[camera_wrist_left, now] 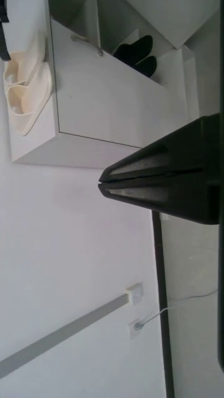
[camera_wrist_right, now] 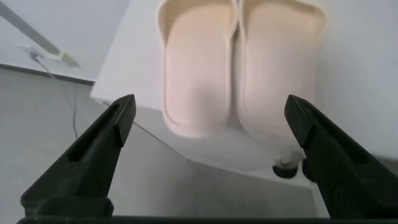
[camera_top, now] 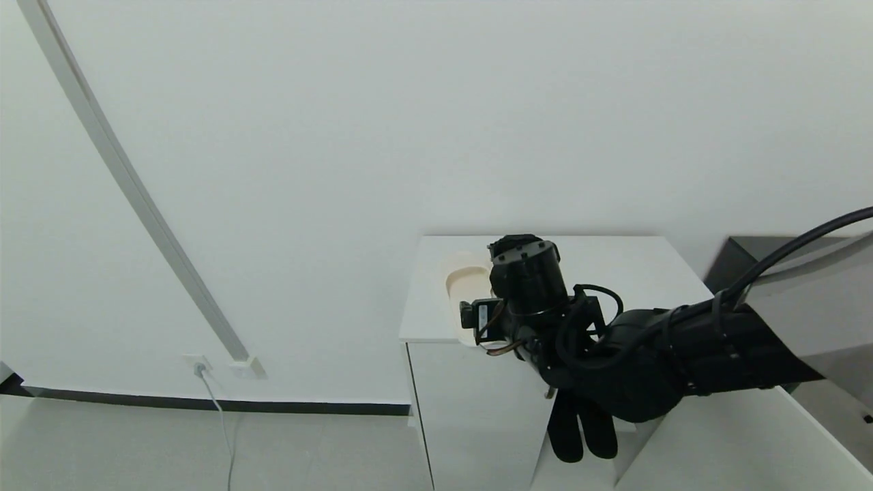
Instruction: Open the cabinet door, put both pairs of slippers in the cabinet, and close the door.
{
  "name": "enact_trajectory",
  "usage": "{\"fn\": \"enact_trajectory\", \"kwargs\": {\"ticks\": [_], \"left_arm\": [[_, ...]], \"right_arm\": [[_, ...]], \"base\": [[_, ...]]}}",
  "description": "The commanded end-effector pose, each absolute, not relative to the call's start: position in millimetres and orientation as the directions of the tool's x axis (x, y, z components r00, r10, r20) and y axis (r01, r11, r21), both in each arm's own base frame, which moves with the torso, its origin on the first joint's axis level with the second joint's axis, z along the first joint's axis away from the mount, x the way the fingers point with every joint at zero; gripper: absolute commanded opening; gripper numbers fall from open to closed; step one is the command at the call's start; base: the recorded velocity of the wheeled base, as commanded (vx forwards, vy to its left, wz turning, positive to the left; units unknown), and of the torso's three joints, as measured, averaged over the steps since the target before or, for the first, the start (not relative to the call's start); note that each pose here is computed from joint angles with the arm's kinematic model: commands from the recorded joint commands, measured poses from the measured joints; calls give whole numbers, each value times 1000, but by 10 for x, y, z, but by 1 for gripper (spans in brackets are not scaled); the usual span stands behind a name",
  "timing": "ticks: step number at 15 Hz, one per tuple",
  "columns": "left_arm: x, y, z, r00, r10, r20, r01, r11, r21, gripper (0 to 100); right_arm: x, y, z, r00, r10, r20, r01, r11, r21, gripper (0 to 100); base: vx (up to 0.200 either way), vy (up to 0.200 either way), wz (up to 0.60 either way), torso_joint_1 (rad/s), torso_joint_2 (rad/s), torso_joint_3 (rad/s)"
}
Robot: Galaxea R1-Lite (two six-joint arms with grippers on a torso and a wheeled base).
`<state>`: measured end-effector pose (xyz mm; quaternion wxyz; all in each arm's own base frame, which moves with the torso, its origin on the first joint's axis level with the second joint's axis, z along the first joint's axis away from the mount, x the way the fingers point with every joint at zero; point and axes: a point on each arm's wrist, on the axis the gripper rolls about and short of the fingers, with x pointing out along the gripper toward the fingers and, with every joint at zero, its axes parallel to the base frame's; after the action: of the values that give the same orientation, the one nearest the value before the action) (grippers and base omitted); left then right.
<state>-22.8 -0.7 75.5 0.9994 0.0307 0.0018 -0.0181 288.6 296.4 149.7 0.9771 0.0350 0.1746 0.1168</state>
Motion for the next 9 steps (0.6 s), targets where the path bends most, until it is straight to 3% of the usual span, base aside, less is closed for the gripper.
{"fn": "enact_trajectory", "kwargs": {"ticks": [1,9], "left_arm": [[-228,-8,755,999,-37,-5,37,997,61,0],[-228,-8,755,999,-35,-5,35,997,61,0]], "right_arm": [[2881,3005,1266,907,227,-356,-212,974,80,100],[3495,3077,862,932,154,-328,-146,988,49,100]], "base": [[0,0,0,0,0,0],[0,0,0,0,0,0]]}}
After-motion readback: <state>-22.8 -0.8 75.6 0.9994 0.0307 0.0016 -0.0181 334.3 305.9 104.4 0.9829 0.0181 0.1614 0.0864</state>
